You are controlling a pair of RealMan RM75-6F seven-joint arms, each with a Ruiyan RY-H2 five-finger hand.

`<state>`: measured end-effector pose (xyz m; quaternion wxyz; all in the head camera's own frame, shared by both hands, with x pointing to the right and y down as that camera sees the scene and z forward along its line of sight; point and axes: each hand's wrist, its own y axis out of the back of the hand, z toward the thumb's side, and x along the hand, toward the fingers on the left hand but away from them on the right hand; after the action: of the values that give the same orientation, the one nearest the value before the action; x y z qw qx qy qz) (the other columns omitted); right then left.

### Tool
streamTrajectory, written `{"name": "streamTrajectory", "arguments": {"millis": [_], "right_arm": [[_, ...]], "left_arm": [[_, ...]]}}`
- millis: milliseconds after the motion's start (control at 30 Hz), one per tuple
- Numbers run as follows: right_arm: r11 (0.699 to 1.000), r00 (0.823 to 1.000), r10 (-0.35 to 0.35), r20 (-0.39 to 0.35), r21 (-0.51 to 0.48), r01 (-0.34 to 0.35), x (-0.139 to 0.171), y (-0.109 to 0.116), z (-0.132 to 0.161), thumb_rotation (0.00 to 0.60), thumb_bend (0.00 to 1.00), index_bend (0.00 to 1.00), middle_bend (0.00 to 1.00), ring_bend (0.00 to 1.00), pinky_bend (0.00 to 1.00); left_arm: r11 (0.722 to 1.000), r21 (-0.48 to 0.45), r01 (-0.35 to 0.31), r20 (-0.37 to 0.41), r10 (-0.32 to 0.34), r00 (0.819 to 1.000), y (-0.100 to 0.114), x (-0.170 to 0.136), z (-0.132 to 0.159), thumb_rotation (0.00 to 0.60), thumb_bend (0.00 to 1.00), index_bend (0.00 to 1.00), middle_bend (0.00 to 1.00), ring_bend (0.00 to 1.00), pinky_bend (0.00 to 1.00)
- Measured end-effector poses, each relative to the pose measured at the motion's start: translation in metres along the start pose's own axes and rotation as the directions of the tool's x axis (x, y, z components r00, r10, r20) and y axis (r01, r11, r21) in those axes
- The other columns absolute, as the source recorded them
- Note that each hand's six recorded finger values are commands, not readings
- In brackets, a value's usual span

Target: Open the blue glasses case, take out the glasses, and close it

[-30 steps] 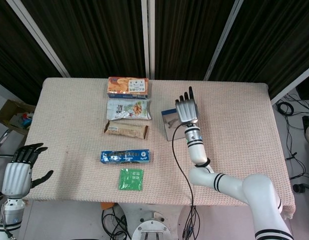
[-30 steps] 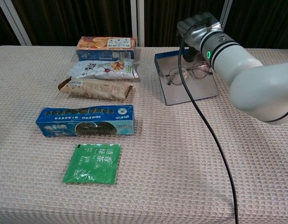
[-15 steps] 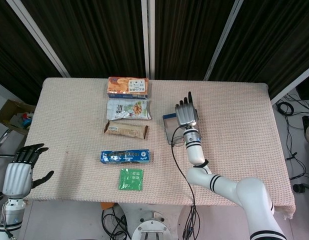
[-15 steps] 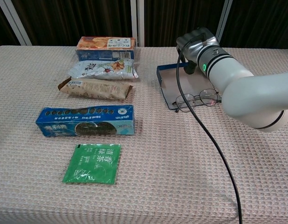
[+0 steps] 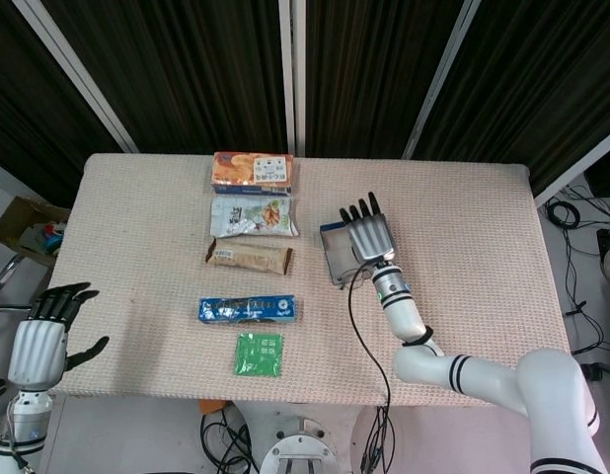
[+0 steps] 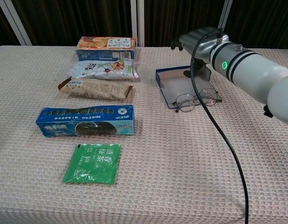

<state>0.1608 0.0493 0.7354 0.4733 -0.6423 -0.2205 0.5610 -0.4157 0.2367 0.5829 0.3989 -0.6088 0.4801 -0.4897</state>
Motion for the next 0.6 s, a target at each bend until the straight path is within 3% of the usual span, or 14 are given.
{"name": "streamTrajectory", "arguments": {"millis": [100, 400, 600], "right_arm": [[1.0, 0.999, 0.017, -0.035, 0.007, -0.017, 0.017, -0.009, -0.008, 0.6, 0.3, 0.36, 0.22, 0.08, 0.0], [0.997, 0.994, 0.072, -0.076, 0.003, -0.072, 0.028, -0.052, -0.006, 0.6, 0.33, 0.4, 0.22, 0.08, 0.0], [0.997, 0.992, 0.079, -0.099, -0.004, -0.08, 0.031, -0.059, -0.003, 0.6, 0.34, 0.44, 0.22, 0.08, 0.0]], "left_arm": [[1.0, -0.004, 0.004, 0.003, -0.004, 1.0, -0.001, 0.001, 0.002, 0.6, 0.02, 0.28, 0.23, 0.2, 0.21], [1.0, 0.001, 0.005, -0.006, -0.005, 1.0, 0.001, -0.002, 0.001, 0.6, 0.02, 0.28, 0.23, 0.2, 0.21], [1.0, -0.002, 0.007, -0.007, -0.007, 1.0, 0.0, -0.002, 0.001, 0.6, 0.02, 0.28, 0.23, 0.2, 0.21]]}}
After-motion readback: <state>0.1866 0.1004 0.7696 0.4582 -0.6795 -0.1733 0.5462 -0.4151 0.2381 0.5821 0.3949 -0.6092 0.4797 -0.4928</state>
